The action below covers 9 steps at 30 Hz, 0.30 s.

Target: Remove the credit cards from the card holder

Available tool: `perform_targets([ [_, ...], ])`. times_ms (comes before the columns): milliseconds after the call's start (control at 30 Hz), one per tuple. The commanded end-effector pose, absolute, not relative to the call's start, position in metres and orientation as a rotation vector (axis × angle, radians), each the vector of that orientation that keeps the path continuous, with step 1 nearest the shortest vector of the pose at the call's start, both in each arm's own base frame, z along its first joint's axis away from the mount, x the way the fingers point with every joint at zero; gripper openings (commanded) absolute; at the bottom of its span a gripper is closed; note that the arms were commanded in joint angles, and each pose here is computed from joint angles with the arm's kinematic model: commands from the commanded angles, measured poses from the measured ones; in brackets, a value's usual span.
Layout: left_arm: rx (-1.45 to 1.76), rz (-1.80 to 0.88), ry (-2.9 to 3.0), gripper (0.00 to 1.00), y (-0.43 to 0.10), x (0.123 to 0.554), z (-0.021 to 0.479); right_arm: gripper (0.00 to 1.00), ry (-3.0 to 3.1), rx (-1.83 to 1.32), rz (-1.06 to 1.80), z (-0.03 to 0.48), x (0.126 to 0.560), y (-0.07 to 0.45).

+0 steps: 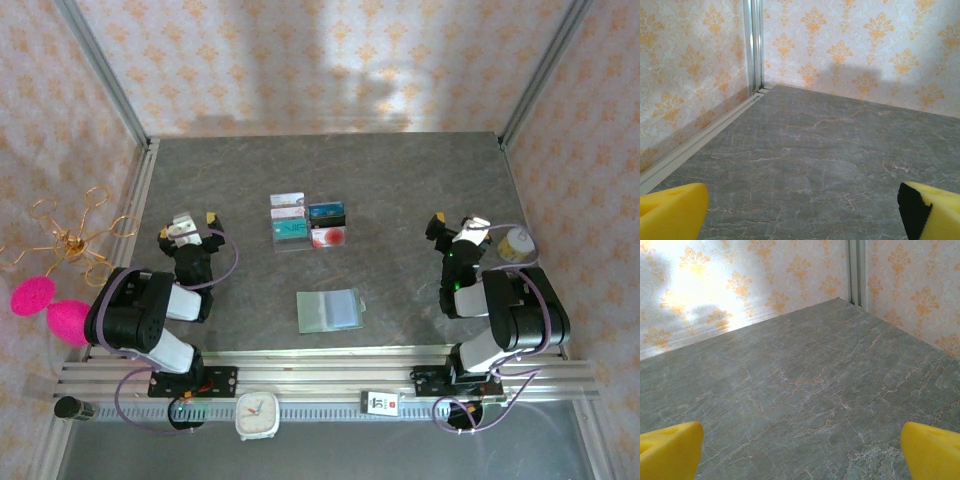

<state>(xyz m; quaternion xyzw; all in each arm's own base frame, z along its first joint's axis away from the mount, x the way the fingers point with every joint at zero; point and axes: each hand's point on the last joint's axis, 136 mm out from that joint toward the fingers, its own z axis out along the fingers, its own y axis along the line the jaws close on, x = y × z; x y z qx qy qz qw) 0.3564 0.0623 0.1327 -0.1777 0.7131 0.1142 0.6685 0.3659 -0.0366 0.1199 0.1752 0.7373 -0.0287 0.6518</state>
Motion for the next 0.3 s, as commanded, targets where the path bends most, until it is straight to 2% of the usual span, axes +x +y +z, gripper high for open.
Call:
perform_targets([
  [0, -0.402, 0.255, 1.58, 0.99, 0.0608, 0.3557, 0.1381, 1.0, 1.645, 0.378, -0.074, 0.127, 0.3653, -0.0368],
  [267, -0.399, 0.252, 1.58, 0.99, 0.06, 0.3558, 0.1384, 1.0, 1.643, 0.379, -0.073, 0.1277, 0.3655, -0.0367],
])
